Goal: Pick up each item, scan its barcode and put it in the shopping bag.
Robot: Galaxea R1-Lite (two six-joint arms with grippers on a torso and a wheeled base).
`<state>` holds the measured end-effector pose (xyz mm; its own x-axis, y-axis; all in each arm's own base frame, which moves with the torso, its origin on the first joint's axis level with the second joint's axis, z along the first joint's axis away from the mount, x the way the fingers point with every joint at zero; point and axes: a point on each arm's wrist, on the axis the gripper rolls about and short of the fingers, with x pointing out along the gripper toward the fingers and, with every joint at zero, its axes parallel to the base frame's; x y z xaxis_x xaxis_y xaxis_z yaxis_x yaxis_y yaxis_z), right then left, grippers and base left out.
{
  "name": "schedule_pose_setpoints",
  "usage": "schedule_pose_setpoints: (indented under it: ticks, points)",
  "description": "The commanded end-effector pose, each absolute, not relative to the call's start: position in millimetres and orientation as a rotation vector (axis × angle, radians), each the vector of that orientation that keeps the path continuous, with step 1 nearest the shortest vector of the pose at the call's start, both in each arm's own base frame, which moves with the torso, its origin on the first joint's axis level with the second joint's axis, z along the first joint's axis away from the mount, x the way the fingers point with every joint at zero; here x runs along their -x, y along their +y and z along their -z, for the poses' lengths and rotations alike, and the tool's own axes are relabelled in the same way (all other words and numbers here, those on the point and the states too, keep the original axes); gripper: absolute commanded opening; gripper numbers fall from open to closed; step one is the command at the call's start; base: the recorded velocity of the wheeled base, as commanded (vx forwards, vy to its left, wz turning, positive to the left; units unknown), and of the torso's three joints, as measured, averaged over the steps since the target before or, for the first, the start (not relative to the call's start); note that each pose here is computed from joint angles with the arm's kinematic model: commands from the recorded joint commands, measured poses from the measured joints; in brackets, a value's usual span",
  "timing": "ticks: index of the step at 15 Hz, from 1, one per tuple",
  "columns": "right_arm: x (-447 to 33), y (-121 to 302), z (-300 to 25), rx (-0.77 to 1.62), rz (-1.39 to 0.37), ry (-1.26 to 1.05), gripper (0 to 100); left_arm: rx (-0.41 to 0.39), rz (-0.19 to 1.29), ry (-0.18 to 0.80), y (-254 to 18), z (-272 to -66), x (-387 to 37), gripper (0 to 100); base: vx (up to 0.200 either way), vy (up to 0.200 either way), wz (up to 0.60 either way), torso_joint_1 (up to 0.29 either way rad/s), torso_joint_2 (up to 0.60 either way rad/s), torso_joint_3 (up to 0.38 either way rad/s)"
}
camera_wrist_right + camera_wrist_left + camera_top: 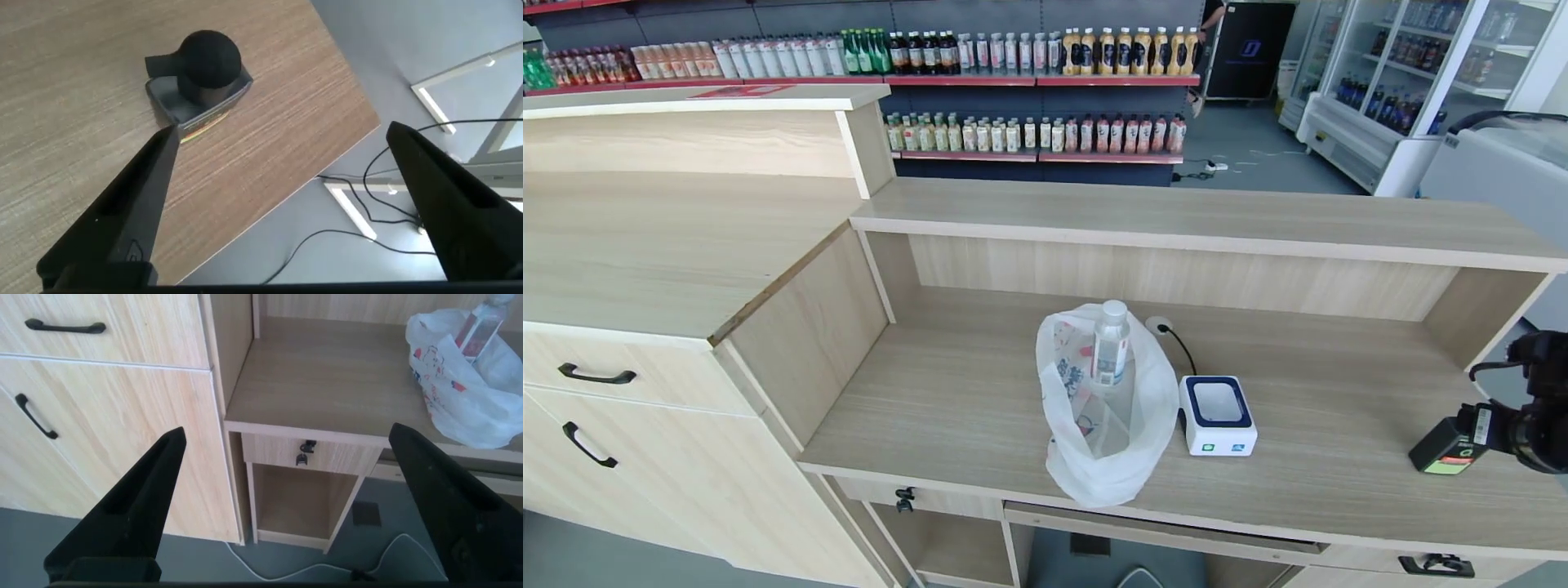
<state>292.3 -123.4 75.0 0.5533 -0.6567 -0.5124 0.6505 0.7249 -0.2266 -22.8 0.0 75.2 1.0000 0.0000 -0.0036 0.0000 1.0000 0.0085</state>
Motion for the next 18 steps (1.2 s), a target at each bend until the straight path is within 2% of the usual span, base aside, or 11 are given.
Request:
schedule_pose_setpoints:
  ticks: [1, 6, 18]
  points:
    - [-309, -112, -48, -0.016, 0.735, 0.653, 100, -0.008, 0.0, 0.003, 0, -75, 23, 100, 0.0, 0.0, 0.0, 0.0, 0.0, 0.0]
    - [-328, -86, -33, -0.095, 0.687, 0.618, 100, -0.009, 0.0, 0.003, 0, -75, 23, 100, 0.0, 0.0, 0.0, 0.0, 0.0, 0.0]
    - [-352, -88, -1, -0.097, 0.7, 0.567, 100, -0.009, 0.0, 0.003, 0, -75, 23, 100, 0.0, 0.0, 0.0, 0.0, 0.0, 0.0]
